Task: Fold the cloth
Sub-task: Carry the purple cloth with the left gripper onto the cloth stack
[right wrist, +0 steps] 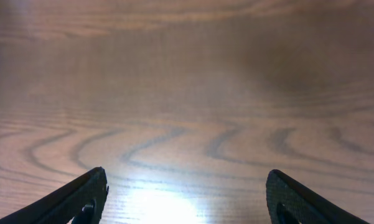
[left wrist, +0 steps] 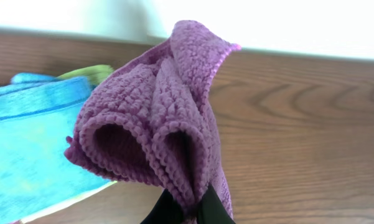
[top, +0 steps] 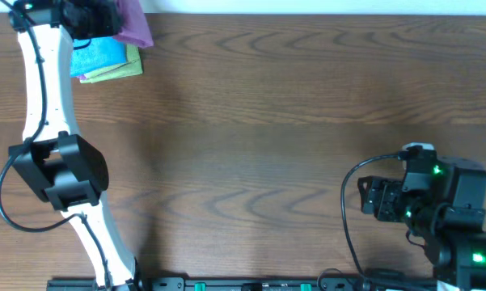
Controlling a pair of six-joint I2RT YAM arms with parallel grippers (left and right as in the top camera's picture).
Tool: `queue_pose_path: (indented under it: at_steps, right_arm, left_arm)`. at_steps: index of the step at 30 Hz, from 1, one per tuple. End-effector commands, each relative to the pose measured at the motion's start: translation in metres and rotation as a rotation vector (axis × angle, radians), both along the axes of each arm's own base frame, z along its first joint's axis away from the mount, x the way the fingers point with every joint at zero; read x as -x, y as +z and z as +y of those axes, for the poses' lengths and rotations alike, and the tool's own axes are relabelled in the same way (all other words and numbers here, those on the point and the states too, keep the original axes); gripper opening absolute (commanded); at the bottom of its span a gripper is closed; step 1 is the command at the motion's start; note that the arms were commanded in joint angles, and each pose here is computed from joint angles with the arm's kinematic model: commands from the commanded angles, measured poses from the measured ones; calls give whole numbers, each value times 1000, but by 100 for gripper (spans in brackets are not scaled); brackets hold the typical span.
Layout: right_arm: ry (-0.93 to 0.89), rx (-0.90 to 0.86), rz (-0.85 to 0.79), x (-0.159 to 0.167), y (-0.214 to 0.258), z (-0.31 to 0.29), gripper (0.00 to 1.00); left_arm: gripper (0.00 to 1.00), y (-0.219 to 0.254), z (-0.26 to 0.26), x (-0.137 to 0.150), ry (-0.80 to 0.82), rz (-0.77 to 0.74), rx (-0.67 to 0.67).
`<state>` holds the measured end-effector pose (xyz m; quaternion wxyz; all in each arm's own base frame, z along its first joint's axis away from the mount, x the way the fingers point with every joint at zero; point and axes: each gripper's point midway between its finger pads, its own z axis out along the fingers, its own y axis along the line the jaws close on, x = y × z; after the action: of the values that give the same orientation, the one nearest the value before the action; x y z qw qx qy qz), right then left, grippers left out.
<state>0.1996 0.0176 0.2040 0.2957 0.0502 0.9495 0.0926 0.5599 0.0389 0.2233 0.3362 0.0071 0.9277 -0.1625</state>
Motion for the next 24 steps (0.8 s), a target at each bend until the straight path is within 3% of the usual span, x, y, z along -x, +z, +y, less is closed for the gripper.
queue_pose_path:
  at_steps: [1, 5, 13, 24]
  right_arm:
    - [-26, -7, 15, 0, -7, -3, 83]
    - [-26, -4, -13, -6, -3, -3, 89]
    - [-26, -2, -39, -11, 1, -4, 91]
    - [-26, -3, -39, -11, 1, -4, 90]
  left_arm:
    - [5, 10, 22, 4, 21, -14, -38]
    - [6, 8, 42, 11, 50, 3, -61]
    - [6, 9, 66, 10, 72, -16, -131]
    - [6, 18, 49, 5, -100, -109, -147]
